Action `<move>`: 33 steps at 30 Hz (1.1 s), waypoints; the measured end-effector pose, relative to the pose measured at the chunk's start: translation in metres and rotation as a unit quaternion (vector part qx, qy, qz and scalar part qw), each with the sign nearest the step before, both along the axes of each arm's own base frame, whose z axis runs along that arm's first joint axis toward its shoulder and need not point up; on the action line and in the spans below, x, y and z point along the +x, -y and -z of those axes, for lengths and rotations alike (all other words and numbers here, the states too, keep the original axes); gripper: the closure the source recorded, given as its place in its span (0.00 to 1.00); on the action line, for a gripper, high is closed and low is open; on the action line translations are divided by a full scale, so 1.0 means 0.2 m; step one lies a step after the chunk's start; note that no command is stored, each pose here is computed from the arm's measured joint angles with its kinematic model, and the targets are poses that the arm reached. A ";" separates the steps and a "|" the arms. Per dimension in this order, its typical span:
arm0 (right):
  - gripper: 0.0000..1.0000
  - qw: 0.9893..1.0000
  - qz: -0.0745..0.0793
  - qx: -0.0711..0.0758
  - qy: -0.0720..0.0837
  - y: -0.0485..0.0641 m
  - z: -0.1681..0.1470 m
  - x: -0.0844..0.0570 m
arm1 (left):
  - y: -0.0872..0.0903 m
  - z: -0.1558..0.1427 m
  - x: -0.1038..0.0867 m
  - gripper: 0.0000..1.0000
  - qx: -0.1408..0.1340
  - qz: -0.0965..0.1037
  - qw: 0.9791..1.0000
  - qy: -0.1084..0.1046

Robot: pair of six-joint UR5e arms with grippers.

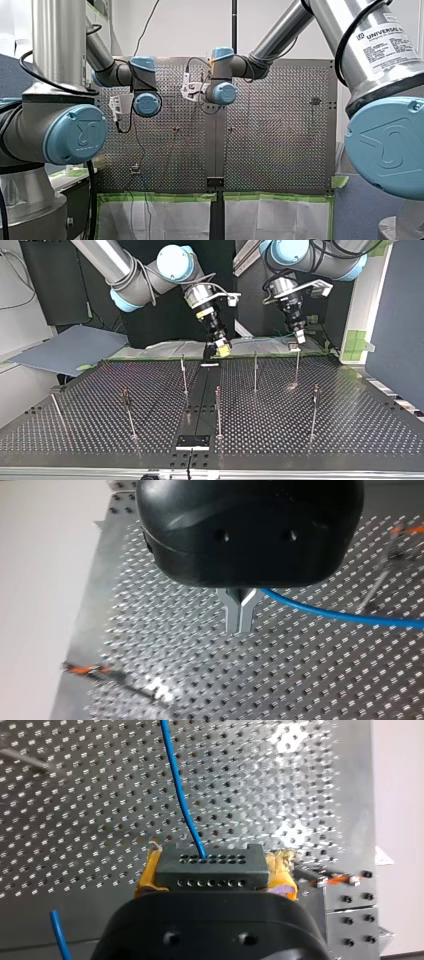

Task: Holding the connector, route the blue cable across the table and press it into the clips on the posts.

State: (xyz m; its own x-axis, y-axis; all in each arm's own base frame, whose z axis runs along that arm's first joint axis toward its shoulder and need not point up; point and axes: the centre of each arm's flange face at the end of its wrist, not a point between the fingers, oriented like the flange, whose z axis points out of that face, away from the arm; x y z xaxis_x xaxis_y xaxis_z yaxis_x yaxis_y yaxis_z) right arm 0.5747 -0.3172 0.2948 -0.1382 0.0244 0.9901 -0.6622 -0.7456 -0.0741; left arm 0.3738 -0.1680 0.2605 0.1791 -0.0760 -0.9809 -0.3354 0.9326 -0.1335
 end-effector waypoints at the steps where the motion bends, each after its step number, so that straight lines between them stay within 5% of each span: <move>1: 1.00 1.000 0.000 0.000 0.001 0.00 -0.01 0.01 | -0.01 -0.02 0.00 1.00 0.000 -0.001 1.000 0.002; 12: 1.00 1.000 -0.005 -0.003 0.014 0.06 -0.12 0.10 | -0.04 -0.22 0.05 1.00 -0.010 0.006 1.000 0.027; 23: 1.00 1.000 -0.017 0.010 0.005 0.12 -0.11 0.21 | -0.10 -0.32 0.15 1.00 -0.010 -0.005 0.999 0.049; 33: 1.00 1.000 -0.025 0.002 0.016 0.13 -0.26 0.29 | -0.17 -0.35 0.24 1.00 -0.007 -0.011 0.998 0.055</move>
